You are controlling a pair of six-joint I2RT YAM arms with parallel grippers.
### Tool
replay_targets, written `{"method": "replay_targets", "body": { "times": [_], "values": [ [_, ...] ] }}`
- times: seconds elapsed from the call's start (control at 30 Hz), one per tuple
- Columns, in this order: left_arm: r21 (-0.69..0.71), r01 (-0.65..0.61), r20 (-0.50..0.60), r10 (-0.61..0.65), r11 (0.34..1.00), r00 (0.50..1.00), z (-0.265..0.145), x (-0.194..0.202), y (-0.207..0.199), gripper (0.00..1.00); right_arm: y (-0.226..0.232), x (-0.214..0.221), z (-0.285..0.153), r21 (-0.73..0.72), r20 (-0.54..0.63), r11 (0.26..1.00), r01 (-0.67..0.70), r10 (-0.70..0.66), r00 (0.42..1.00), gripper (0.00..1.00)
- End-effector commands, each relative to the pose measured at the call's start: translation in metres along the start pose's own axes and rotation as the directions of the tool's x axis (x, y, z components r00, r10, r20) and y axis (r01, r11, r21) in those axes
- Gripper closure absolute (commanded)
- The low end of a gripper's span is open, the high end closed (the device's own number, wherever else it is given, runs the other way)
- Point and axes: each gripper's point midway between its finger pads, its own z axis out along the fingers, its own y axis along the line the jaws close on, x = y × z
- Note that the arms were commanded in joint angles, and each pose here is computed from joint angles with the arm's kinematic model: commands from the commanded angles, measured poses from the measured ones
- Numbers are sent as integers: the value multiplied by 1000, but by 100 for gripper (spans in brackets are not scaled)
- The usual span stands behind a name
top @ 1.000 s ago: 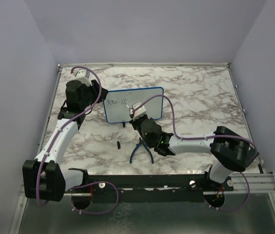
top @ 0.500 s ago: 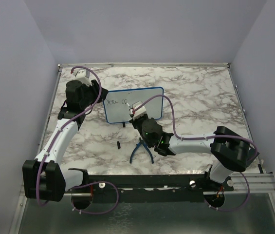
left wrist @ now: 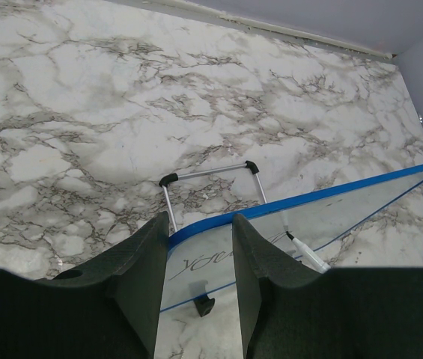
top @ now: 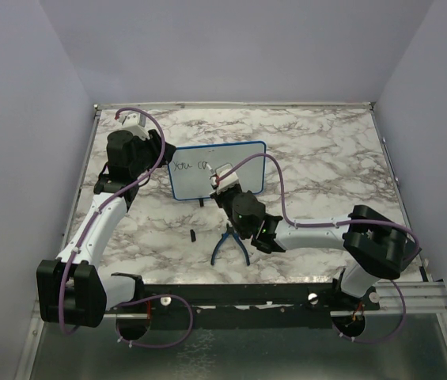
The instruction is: Write a sentence on the whiteboard
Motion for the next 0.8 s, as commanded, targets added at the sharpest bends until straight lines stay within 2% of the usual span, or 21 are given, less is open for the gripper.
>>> {"method": "replay_targets", "body": {
  "times": [0.0,0.77],
  "values": [
    [35,1,-29,0,999,1000,-4,8,-6,60,-15,-25,5,68,51,997,-39,35,998,99],
    [37,1,-30,0,999,1000,-3,9,-7,60,-10,21,-4,50,-67,998,-28,31,997,99]
  ]
}}
